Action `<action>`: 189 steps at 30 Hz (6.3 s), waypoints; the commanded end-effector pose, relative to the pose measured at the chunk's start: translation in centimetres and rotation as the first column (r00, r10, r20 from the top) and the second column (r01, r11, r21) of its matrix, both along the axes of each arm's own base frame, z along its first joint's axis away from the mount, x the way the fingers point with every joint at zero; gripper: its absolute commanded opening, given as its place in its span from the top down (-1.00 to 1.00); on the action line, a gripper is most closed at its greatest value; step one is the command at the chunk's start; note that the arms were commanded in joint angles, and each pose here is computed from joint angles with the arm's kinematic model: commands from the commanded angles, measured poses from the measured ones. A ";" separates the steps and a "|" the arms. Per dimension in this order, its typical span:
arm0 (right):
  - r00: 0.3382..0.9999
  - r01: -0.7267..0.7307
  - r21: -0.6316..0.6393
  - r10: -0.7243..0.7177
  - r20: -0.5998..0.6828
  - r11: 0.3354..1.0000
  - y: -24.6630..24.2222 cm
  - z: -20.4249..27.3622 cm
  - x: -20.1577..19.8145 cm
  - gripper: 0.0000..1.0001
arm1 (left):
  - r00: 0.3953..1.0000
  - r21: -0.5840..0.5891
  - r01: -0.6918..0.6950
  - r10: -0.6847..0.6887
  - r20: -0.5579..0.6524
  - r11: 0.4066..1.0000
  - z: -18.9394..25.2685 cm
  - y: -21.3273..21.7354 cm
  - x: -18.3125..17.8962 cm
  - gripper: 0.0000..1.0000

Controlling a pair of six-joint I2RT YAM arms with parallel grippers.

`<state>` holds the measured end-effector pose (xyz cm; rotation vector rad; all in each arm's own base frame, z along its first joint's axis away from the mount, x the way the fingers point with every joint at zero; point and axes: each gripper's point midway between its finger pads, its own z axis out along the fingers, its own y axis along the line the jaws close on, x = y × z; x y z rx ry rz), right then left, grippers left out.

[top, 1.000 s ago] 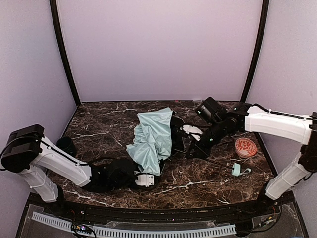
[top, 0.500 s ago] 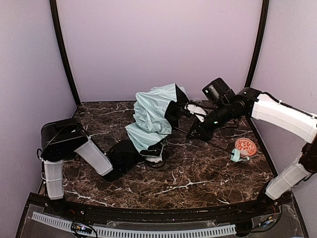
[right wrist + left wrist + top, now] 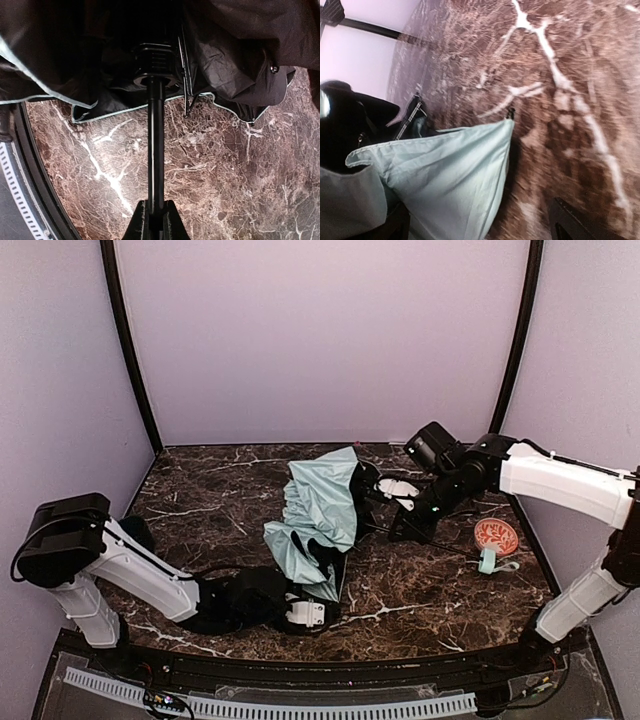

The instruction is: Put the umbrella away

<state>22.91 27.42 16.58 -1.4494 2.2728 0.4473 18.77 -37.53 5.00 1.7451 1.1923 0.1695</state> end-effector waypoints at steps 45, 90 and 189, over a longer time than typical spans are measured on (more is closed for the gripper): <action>0.904 -0.273 0.200 0.322 -0.281 0.941 4.2 -9.8 -7.5 1.00 | 0.871 -0.170 0.014 -0.095 -0.482 0.985 9.5 6.3 -10.2 -0.87; 0.941 0.290 0.572 -0.120 -0.316 0.768 11.7 0.1 4.2 1.00 | 0.875 -0.366 -0.263 0.061 -0.481 0.893 8.6 4.6 -0.5 1.00; 0.954 0.032 0.413 0.096 -0.285 0.910 8.1 -6.6 -6.7 0.17 | 0.816 -0.447 -0.414 0.105 -0.569 0.793 9.4 6.5 -1.6 -0.40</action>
